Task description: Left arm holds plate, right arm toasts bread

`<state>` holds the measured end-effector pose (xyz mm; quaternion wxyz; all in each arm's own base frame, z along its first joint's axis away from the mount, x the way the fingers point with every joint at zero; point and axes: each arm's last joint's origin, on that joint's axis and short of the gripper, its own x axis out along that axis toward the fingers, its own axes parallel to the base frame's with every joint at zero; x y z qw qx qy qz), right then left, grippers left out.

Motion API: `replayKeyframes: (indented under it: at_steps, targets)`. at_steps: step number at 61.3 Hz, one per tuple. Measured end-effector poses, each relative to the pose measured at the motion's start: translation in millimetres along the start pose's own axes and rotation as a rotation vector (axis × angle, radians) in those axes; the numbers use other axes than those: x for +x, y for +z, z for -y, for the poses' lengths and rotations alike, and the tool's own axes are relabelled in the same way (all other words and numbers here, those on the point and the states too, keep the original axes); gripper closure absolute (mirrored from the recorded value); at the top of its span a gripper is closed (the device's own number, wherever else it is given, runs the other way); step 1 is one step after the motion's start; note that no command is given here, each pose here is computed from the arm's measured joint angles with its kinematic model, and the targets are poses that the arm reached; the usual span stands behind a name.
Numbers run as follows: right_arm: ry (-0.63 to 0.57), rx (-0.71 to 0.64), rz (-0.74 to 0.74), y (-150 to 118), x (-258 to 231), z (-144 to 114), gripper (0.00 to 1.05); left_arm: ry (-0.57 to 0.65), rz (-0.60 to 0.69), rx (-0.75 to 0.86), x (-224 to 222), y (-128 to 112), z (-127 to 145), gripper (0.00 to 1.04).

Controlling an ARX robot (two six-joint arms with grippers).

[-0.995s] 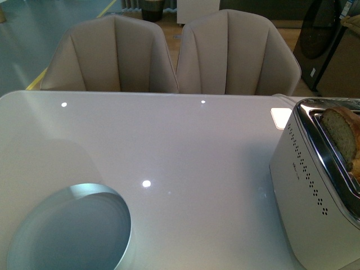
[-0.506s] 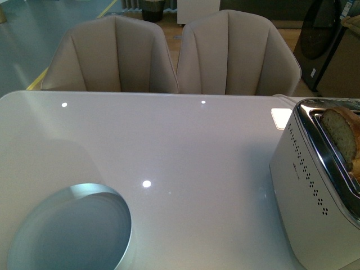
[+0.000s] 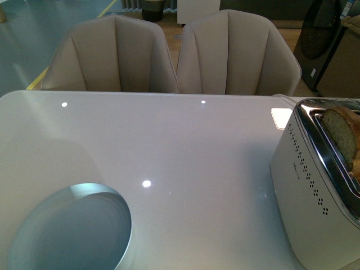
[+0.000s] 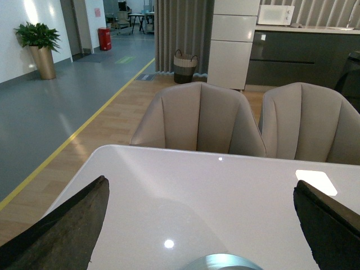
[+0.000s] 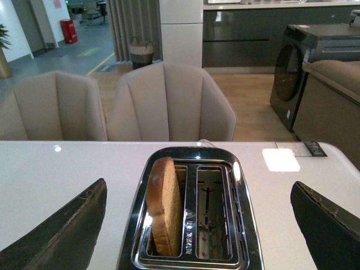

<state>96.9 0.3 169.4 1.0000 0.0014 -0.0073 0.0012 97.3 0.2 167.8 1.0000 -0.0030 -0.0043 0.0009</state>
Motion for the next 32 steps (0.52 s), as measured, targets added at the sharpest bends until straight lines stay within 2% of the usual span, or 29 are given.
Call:
replayKeyframes:
  at_steps: [32]
  targets:
    - [0.000,0.000,0.000,0.0,0.0,0.0,0.09,0.000,0.000,0.000,0.0,0.0,0.0,0.07]
